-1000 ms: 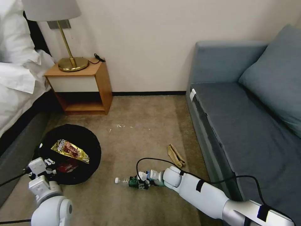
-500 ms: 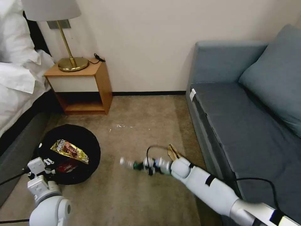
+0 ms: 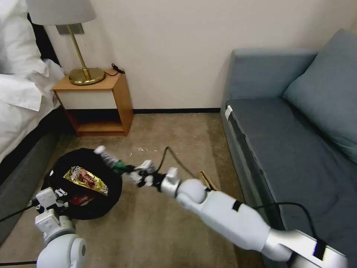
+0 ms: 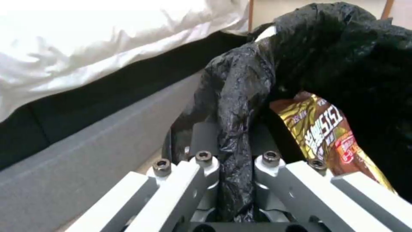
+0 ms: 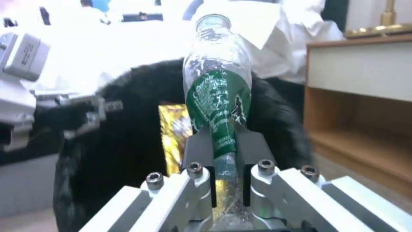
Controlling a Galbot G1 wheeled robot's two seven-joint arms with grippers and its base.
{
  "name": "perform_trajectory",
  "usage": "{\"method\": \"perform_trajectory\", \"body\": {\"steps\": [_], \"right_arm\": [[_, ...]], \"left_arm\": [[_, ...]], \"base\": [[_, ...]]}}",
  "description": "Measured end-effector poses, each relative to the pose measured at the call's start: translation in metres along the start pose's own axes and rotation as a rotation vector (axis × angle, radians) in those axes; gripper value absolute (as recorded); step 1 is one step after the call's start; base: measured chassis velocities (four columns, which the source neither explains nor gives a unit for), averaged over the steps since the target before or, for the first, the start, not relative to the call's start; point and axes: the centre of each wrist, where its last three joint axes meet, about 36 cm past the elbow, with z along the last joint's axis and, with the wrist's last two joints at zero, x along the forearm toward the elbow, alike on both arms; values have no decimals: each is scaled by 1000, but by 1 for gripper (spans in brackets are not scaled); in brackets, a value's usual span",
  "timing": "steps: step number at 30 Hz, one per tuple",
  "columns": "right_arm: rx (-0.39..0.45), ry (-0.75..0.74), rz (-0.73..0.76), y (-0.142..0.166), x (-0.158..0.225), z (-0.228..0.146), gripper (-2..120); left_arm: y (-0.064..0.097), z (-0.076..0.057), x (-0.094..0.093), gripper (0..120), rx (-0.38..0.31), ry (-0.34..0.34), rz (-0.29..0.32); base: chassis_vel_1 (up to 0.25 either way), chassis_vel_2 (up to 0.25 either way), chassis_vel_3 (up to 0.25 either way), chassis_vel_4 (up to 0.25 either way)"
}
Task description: Pick up the trash bin, then pick up the garbage on the floor and place it into the trash bin.
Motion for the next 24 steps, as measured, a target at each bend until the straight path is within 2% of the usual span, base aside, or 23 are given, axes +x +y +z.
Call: {"method": "perform_trajectory", "body": {"steps": [5, 11, 14, 16, 19, 24], "right_arm": [[-14, -44, 11, 17, -19, 6, 9], [-9, -34, -6, 22, -20, 12, 9], [-4, -15, -10, 26, -17, 17, 22], [-3, -12, -8, 26, -17, 18, 26], [-2, -3, 4, 27, -16, 18, 41], [-12, -4, 18, 28, -16, 19, 51]], "left_arm": [[-4, -3, 5, 6, 11, 9, 12], [-6, -7, 6, 6, 23, 12, 20], [-6, -9, 6, 6, 28, 11, 23], [-6, -9, 6, 6, 28, 11, 23], [-5, -9, 6, 6, 28, 11, 23], [-6, -9, 6, 6, 36, 18, 26]], "base": [[0, 0, 0, 0], [0, 0, 0, 0], [0, 0, 0, 0], [0, 0, 0, 0], [0, 0, 0, 0], [0, 0, 0, 0]]}}
